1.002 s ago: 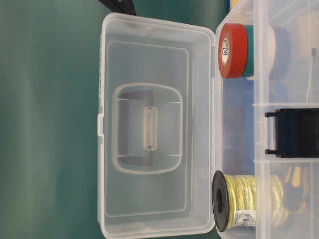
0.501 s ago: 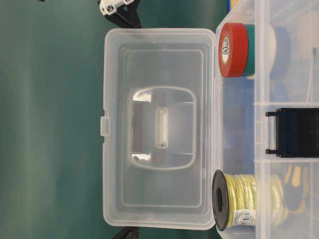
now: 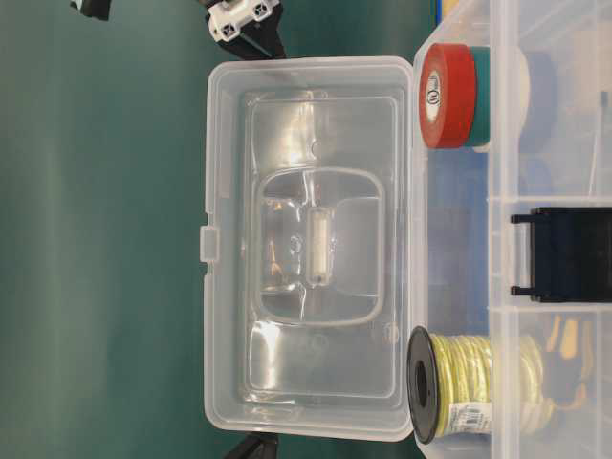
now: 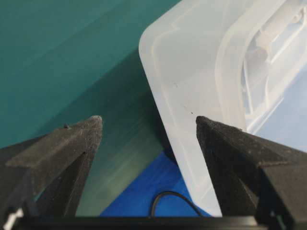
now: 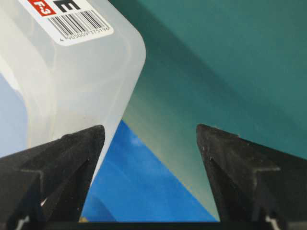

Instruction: Open the tool box with both arms.

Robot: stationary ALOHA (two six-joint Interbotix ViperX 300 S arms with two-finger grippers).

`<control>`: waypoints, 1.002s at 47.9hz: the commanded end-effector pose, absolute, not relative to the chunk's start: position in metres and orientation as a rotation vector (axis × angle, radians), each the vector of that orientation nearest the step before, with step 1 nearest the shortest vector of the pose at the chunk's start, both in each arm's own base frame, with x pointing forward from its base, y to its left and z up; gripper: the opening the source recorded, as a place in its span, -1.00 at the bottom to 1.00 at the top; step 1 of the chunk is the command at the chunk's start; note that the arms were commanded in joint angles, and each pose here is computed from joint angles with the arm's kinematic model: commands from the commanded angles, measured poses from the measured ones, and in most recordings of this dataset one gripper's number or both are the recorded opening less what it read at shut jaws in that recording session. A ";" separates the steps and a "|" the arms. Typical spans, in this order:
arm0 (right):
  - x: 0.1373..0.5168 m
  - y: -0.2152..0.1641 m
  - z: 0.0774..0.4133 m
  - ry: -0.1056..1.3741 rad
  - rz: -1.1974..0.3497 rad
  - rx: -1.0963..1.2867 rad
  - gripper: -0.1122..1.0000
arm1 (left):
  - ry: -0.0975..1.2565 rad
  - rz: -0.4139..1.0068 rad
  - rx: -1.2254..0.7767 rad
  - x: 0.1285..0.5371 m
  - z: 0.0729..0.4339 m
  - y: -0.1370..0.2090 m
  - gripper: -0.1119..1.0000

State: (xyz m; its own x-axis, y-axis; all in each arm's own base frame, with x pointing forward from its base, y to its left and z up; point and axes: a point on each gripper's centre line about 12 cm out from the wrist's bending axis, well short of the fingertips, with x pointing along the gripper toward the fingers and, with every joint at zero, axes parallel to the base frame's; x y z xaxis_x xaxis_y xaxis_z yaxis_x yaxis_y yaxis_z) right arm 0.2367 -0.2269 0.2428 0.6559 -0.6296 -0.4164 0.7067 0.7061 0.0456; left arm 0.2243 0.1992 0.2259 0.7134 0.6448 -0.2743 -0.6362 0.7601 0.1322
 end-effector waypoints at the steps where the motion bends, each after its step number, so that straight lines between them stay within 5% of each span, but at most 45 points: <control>1: 0.237 -0.230 0.258 0.353 -0.771 0.200 0.67 | 0.330 0.692 0.042 0.225 0.226 0.195 0.63; 30: 0.184 -0.202 0.255 0.379 -0.830 0.224 0.67 | 0.297 0.714 0.025 0.175 0.232 0.158 0.63; 48: 0.190 -0.185 0.254 0.382 -0.773 0.238 0.67 | 0.268 0.629 0.016 0.182 0.237 0.136 0.63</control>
